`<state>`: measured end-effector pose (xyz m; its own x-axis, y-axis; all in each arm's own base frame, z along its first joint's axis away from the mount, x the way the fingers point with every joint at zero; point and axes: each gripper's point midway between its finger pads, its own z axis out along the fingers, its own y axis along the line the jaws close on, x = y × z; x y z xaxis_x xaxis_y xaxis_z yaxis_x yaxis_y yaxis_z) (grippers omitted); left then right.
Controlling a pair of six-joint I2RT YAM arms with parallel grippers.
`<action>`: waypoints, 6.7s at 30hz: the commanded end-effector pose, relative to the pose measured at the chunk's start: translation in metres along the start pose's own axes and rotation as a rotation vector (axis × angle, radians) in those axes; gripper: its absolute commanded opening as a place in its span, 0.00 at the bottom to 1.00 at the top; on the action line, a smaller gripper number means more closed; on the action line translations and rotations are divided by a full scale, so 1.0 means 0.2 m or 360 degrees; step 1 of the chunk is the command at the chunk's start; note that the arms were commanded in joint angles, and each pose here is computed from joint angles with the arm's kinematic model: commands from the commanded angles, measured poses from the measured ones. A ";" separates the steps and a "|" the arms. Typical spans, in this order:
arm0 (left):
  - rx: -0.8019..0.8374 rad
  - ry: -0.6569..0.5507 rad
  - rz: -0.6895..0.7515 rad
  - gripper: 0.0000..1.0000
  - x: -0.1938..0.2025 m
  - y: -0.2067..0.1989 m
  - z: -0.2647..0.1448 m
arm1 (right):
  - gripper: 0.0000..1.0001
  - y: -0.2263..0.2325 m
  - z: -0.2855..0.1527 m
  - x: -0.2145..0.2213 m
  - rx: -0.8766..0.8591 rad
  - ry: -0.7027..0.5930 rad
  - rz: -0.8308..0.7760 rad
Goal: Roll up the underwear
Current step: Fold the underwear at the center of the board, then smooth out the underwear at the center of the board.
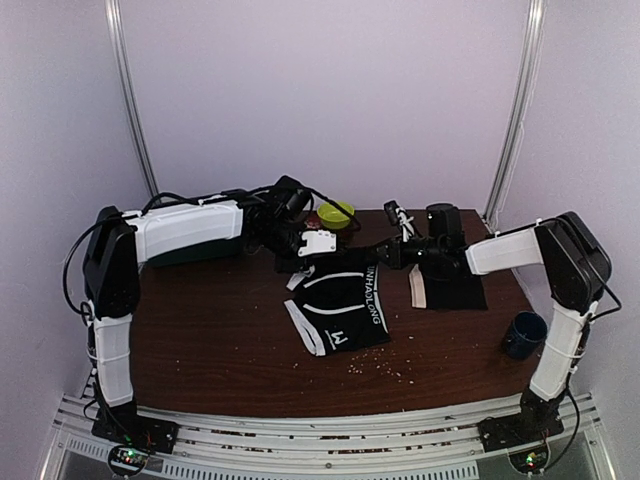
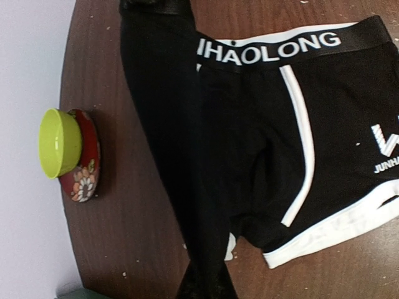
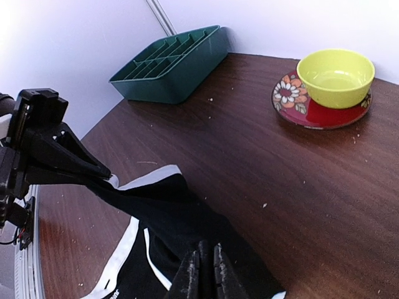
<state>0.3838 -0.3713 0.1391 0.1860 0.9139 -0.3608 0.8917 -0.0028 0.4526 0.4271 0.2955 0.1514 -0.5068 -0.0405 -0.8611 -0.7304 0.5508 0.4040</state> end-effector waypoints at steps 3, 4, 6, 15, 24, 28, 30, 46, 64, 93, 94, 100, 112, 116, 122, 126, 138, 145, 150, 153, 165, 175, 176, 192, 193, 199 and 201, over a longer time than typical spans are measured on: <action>0.0246 -0.0128 -0.0032 0.00 -0.10 -0.24 -0.05 | 0.11 0.06 -0.12 0.09 0.0040 0.0026 0.0034; 0.0265 -0.0137 -0.0031 0.00 -0.11 -0.27 -0.05 | 0.11 0.08 -0.13 0.10 0.0037 0.0020 0.0045; 0.0295 -0.0153 -0.0031 0.00 -0.12 -0.30 -0.06 | 0.11 0.11 -0.14 0.12 0.0028 0.0008 0.0063; 0.0431 -0.0194 0.0030 0.00 -0.13 -0.48 -0.07 | 0.12 0.23 -0.16 0.29 0.0081 0.0080 0.0079; 0.0578 -0.0177 0.0117 0.00 -0.13 -0.66 -0.10 | 0.13 0.20 -0.23 0.46 0.0317 0.0183 0.0089; 0.0630 -0.0160 0.0166 0.00 -0.15 -0.74 -0.09 | 0.15 0.20 -0.24 0.51 0.0370 0.0237 0.0080; 0.0646 -0.0135 0.0200 0.00 -0.15 -0.78 -0.09 | 0.15 0.20 -0.25 0.55 0.0395 0.0270 0.0079; 0.0806 0.0008 0.0317 0.04 -0.12 -1.01 -0.01 | 0.16 0.19 -0.33 0.63 0.0548 0.0293 0.0067; 0.0865 -0.0011 0.0343 0.69 -0.13 -1.05 -0.05 | 0.34 0.30 -0.42 0.76 0.0527 0.0391 0.0048; 0.0458 -0.0092 -0.0392 0.16 0.01 -0.32 0.29 | 0.15 0.07 0.18 0.51 0.0501 0.0312 0.0414; 0.0447 -0.0064 -0.0406 0.15 0.04 -0.33 0.31 | 0.15 0.06 0.18 0.53 0.0507 0.0315 0.0435; 0.0400 0.0077 -0.0487 0.13 0.24 -0.35 0.41 | 0.15 -0.06 0.15 0.64 0.0638 0.0358 0.0490; 0.0314 0.0265 -0.0542 0.09 0.43 -0.34 0.46 | 0.15 -0.22 0.04 0.67 0.0903 0.0384 0.0460; 0.0246 0.0200 -0.0520 0.27 0.35 -0.23 0.39 | 0.18 -0.07 0.07 0.50 0.0682 0.0278 0.0393; 0.0097 0.0033 -0.0455 0.74 0.18 -0.01 0.18 | 0.31 0.19 -0.01 0.23 0.0460 0.0135 0.0274; 0.0116 -0.0076 -0.0395 0.85 0.10 -0.02 0.07 | 0.33 0.28 -0.06 0.23 0.0391 0.0127 0.0272; 0.0580 -0.0114 -0.0097 0.47 -0.04 -0.72 0.16 | 0.23 0.33 -0.08 0.64 0.0244 0.0338 0.0461; 0.0748 -0.0048 -0.0024 0.47 0.01 -0.97 0.22 | 0.22 0.24 -0.12 0.83 0.0385 0.0473 0.0509; 0.0779 0.0063 0.0041 0.46 0.10 -1.07 0.25 | 0.22 0.19 -0.15 0.90 0.0482 0.0535 0.0529; 0.0777 0.0110 0.0057 0.46 0.14 -1.09 0.24 | 0.22 0.17 -0.18 0.92 0.0548 0.0550 0.0511; 0.0488 -0.0076 0.0070 0.78 -0.03 -0.82 -0.02 | 0.29 0.27 -0.24 0.73 0.0501 0.0430 0.0277; 0.0547 -0.0232 0.0109 0.80 -0.13 -0.93 -0.07 | 0.28 0.44 -0.28 0.61 0.0321 0.0268 0.0194; 0.0561 -0.0233 0.0110 0.73 -0.14 -0.95 -0.05 | 0.27 0.43 -0.27 0.64 0.0317 0.0290 0.0199; 0.0847 0.0048 0.0177 0.08 0.06 -1.20 0.16 | 0.22 0.24 -0.26 1.01 0.0564 0.0622 0.0342; 0.0861 0.0064 0.0189 0.06 0.08 -1.22 0.15 | 0.22 0.24 -0.27 1.01 0.0571 0.0618 0.0344; 0.0846 0.0066 0.0209 0.31 0.11 -1.22 0.09 | 0.21 0.29 -0.26 0.95 0.0478 0.0572 0.0284; 0.0809 0.0024 0.0205 0.47 0.06 -1.18 0.07 | 0.22 0.35 -0.24 0.91 0.0386 0.0547 0.0260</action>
<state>0.1883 -0.3823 0.0169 0.3138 0.8791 -0.3588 0.9486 -0.3071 0.0771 0.2681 0.2831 0.0298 -0.7773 -0.1637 -0.6075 -0.4785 0.7808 0.4018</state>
